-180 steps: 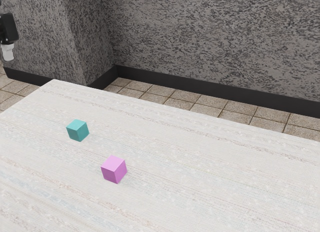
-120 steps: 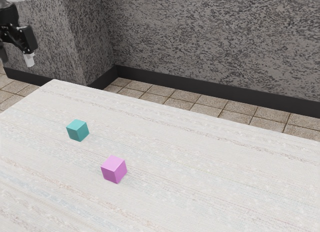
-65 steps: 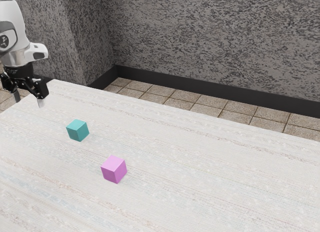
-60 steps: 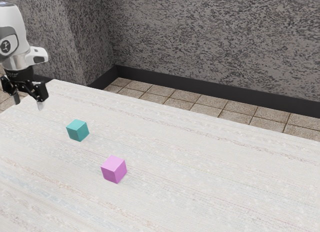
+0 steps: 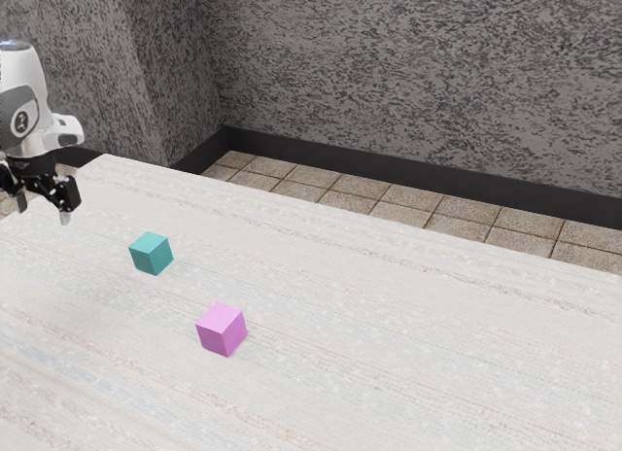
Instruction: Pick up the blue block with one arm, and put the blue block on the pink block with one arm
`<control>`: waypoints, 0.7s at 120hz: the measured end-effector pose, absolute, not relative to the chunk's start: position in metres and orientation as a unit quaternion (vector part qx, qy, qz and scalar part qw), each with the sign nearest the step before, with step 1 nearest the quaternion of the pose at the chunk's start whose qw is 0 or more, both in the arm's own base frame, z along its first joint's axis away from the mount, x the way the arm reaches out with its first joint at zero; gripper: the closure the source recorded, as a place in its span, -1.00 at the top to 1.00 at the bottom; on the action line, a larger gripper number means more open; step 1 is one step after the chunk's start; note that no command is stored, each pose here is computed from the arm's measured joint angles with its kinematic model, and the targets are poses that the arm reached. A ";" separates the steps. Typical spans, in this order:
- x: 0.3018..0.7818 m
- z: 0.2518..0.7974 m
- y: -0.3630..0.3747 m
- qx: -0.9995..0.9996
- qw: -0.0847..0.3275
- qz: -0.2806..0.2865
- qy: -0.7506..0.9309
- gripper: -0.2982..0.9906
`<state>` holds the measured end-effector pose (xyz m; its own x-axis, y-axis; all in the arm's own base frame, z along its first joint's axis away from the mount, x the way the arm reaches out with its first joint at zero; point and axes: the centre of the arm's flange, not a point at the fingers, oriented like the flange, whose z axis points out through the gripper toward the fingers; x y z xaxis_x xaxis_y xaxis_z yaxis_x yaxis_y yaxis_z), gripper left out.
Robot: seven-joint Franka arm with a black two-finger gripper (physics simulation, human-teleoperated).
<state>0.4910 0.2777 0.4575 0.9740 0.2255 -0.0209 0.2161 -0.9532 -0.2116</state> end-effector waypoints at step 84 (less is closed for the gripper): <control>0.595 0.350 0.261 -0.996 0.072 0.037 -0.025 0.54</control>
